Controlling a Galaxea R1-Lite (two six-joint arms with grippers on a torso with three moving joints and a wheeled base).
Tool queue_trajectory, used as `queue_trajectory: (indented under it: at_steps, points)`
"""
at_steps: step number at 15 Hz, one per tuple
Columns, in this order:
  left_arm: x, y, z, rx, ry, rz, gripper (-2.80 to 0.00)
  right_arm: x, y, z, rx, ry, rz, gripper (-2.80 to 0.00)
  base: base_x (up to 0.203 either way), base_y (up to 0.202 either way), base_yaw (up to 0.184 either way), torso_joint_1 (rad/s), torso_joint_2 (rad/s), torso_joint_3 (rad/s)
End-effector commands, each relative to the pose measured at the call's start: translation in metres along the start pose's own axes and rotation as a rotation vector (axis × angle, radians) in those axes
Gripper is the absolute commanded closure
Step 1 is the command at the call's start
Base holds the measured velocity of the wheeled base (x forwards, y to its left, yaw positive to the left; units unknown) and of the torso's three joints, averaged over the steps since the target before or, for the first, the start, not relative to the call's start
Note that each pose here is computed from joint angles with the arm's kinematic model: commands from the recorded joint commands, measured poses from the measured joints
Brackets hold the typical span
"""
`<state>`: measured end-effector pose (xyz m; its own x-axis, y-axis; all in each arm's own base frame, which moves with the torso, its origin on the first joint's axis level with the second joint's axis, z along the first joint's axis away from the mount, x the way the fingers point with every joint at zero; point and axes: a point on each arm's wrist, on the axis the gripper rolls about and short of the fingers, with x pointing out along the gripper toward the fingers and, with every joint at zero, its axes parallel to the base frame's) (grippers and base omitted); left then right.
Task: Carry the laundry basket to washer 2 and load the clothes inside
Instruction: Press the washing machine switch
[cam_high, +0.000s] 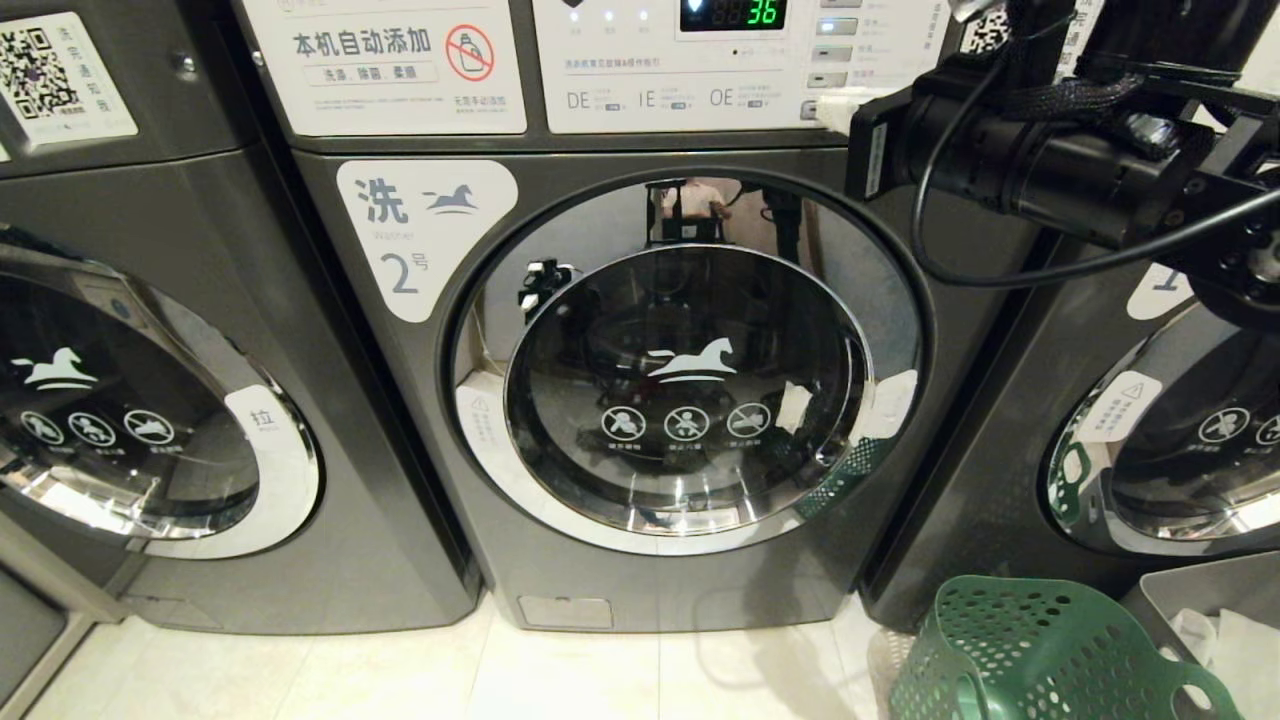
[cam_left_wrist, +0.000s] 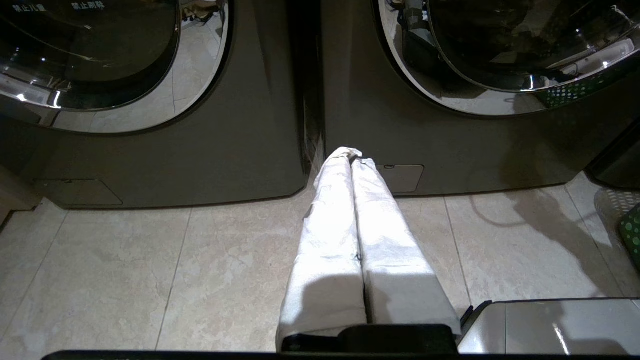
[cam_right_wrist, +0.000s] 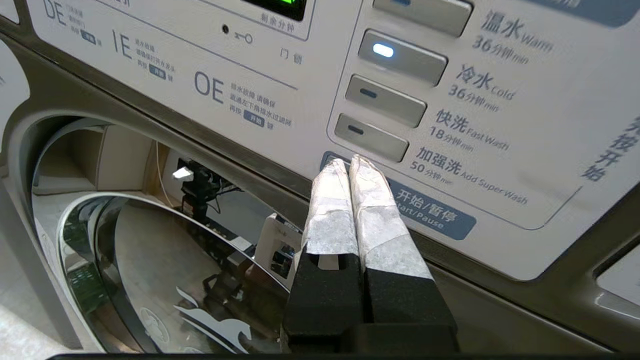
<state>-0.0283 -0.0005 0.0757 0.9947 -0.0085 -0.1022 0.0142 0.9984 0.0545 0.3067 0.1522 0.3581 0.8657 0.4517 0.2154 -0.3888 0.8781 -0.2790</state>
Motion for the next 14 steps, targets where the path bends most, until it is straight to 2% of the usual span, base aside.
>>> queue_trajectory:
  at_steps: [1,9,14]
  points:
    - [0.0,0.0,0.0,0.0,0.0,0.001,0.0,0.005,0.001,-0.006,-0.002,0.01,0.003,0.0,0.0,0.0,0.0,0.0,0.0,0.0]
    - [0.0,0.0,0.0,0.0,0.0,0.001,0.0,0.015,-0.004,-0.008,-0.008,0.002,-0.019,0.0,0.0,0.0,0.0,0.0,0.0,0.0]
    - [0.0,0.0,0.0,0.0,0.0,0.0,0.0,0.013,-0.014,-0.009,-0.016,0.009,-0.049,0.0,0.0,0.0,0.0,0.0,0.0,0.0]
